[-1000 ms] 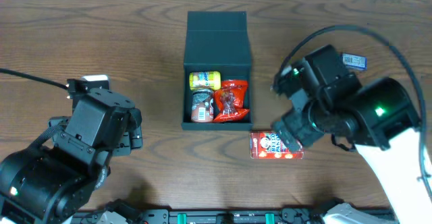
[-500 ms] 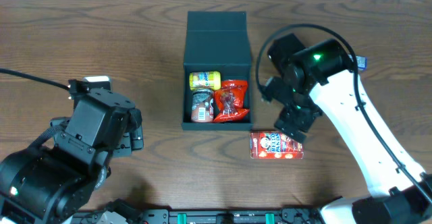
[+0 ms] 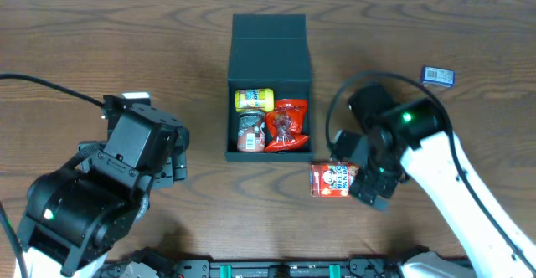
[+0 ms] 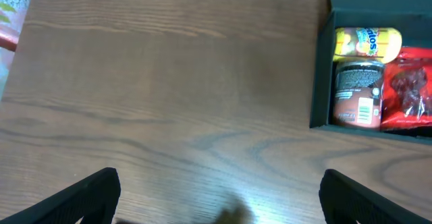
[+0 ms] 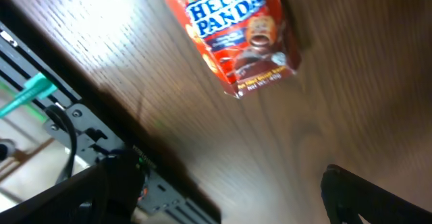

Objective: Pack container
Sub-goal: 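Lower the right gripper onto the red Hello Panda box and grasp it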

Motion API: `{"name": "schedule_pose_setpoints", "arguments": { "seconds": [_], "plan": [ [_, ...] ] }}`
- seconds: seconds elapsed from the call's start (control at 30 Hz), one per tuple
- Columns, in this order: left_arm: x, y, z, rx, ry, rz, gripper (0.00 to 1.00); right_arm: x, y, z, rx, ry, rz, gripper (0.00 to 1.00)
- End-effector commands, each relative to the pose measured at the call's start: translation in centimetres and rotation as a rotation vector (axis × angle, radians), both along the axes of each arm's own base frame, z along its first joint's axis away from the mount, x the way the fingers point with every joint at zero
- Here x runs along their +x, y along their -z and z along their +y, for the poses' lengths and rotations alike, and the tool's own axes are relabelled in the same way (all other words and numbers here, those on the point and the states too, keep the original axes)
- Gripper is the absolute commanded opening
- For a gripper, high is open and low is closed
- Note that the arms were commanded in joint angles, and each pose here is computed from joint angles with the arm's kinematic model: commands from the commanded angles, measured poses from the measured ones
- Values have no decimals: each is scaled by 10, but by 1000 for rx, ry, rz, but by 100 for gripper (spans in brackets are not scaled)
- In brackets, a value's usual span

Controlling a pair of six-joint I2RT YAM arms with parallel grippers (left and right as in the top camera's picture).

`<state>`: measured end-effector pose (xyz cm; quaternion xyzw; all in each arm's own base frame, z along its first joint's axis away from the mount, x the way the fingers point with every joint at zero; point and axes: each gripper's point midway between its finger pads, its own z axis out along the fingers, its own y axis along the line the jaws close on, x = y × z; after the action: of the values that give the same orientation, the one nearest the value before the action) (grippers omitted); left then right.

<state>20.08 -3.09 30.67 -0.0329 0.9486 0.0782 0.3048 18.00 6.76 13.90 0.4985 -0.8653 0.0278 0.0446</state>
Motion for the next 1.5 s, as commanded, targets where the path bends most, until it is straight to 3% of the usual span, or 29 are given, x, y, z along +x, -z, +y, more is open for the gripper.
{"name": "schedule_pose_setpoints", "arguments": {
  "seconds": [0.0, 0.17, 0.47, 0.97, 1.47],
  "plan": [
    [0, -1, 2, 2, -9, -5, 95, -3, 14, 2, 17, -93, -1, 99],
    [0, -1, 3, 6, -10, -3, 95, -3, 40, 0, 10, -198, -1, 99],
    [0, -1, 3, 6, -10, -4, 95, 26, 52, 11, 39, -197, -120, 99],
    [0, -2, 7, 30, -22, -10, 95, 24, 84, 17, 11, -250, 0, 99],
    [0, -2, 7, 34, -16, -9, 95, 38, 114, 34, -46, -340, 2, 99]
  ]
}}
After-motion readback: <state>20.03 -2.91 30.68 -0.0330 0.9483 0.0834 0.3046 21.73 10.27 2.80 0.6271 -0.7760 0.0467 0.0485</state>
